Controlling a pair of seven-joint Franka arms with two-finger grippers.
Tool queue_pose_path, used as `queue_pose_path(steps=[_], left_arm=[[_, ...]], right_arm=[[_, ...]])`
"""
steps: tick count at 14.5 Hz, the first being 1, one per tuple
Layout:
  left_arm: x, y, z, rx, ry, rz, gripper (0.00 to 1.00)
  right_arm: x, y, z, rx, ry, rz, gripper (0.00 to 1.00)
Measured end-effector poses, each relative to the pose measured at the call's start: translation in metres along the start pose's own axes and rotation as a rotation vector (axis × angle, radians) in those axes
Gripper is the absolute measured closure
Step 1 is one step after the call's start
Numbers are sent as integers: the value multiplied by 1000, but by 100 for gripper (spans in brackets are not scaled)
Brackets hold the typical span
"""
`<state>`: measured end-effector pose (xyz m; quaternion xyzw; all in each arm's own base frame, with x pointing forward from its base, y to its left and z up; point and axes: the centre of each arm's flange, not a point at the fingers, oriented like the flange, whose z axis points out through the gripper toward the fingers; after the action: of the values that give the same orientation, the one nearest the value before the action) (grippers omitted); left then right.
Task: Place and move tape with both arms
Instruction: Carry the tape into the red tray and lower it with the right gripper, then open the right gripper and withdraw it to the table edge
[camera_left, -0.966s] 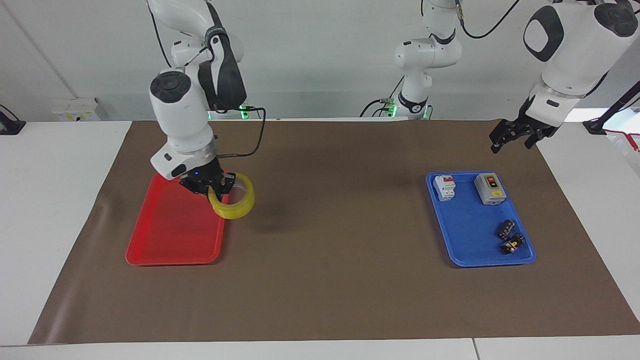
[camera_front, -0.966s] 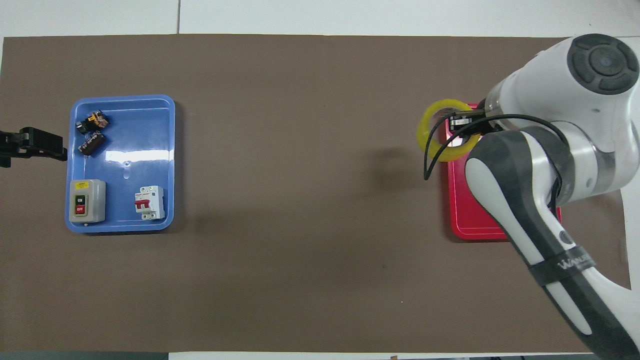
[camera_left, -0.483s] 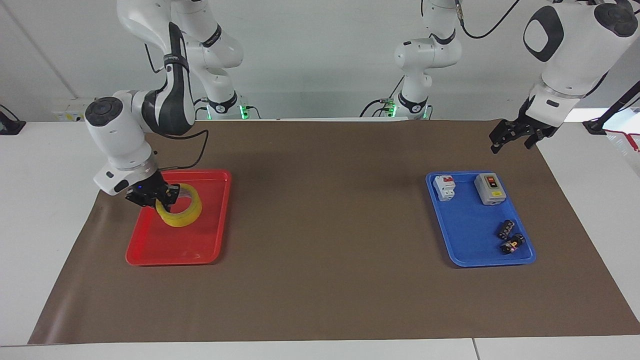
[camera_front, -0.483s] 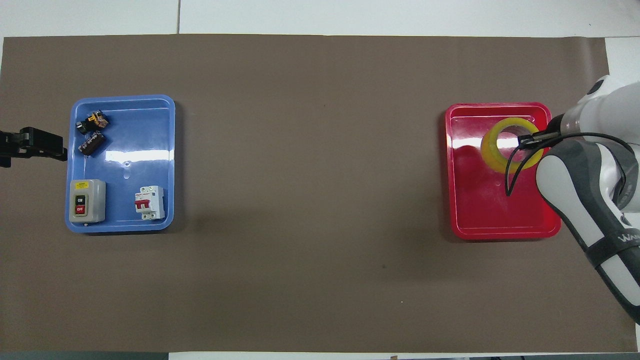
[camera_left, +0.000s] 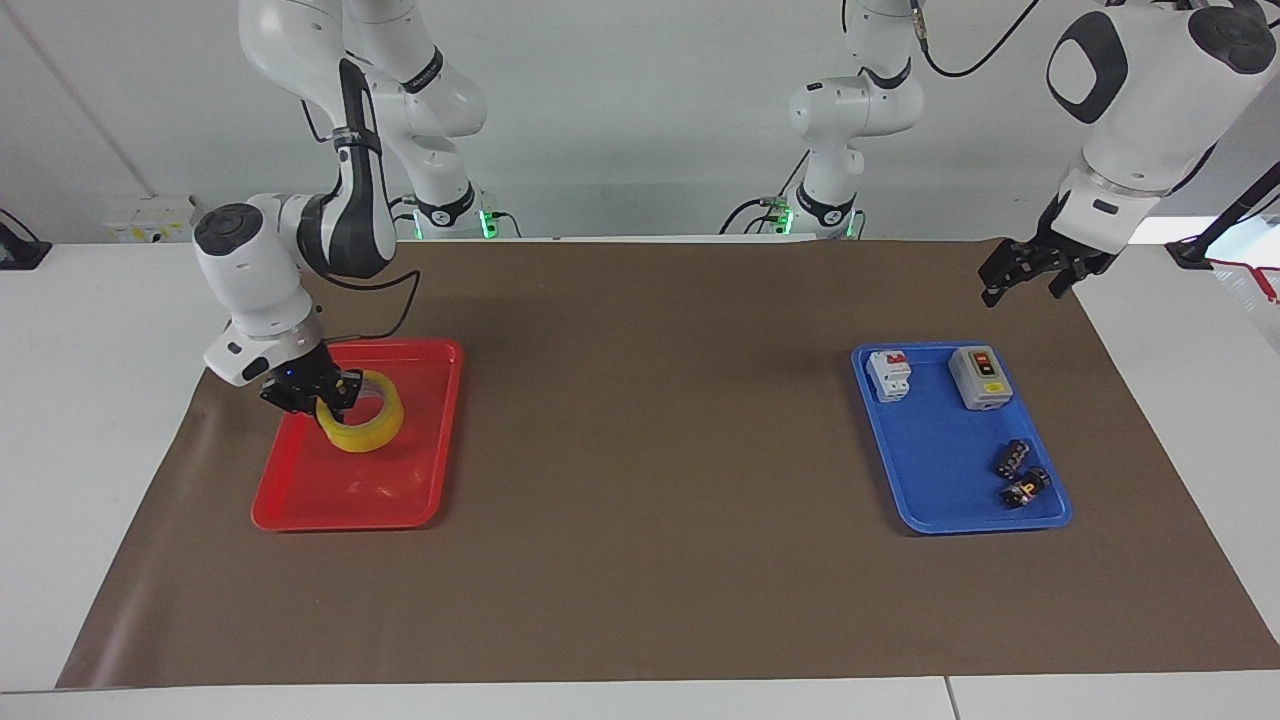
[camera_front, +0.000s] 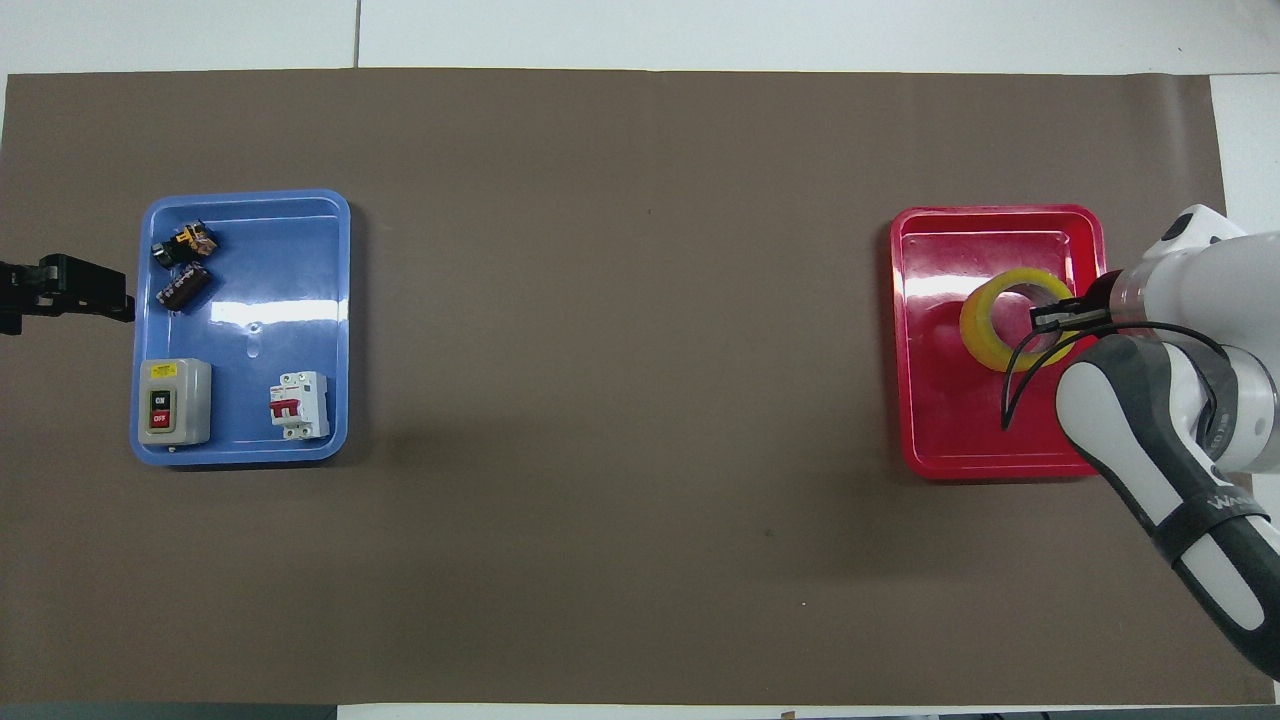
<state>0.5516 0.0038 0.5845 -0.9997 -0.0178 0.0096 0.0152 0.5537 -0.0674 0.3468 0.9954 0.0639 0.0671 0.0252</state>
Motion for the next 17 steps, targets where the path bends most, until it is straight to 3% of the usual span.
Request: queue_pose_path(steps=[10,14,17], left_arm=[[0,0,0,0,0,0,0],[0,0,0,0,0,0,0],[0,0,0,0,0,0,0]], right_arm=[[-19,-2,38,4,-10,5,78],[-14,-1,34,0,9,5,39],[8,-1,2,-2,20,41,7]])
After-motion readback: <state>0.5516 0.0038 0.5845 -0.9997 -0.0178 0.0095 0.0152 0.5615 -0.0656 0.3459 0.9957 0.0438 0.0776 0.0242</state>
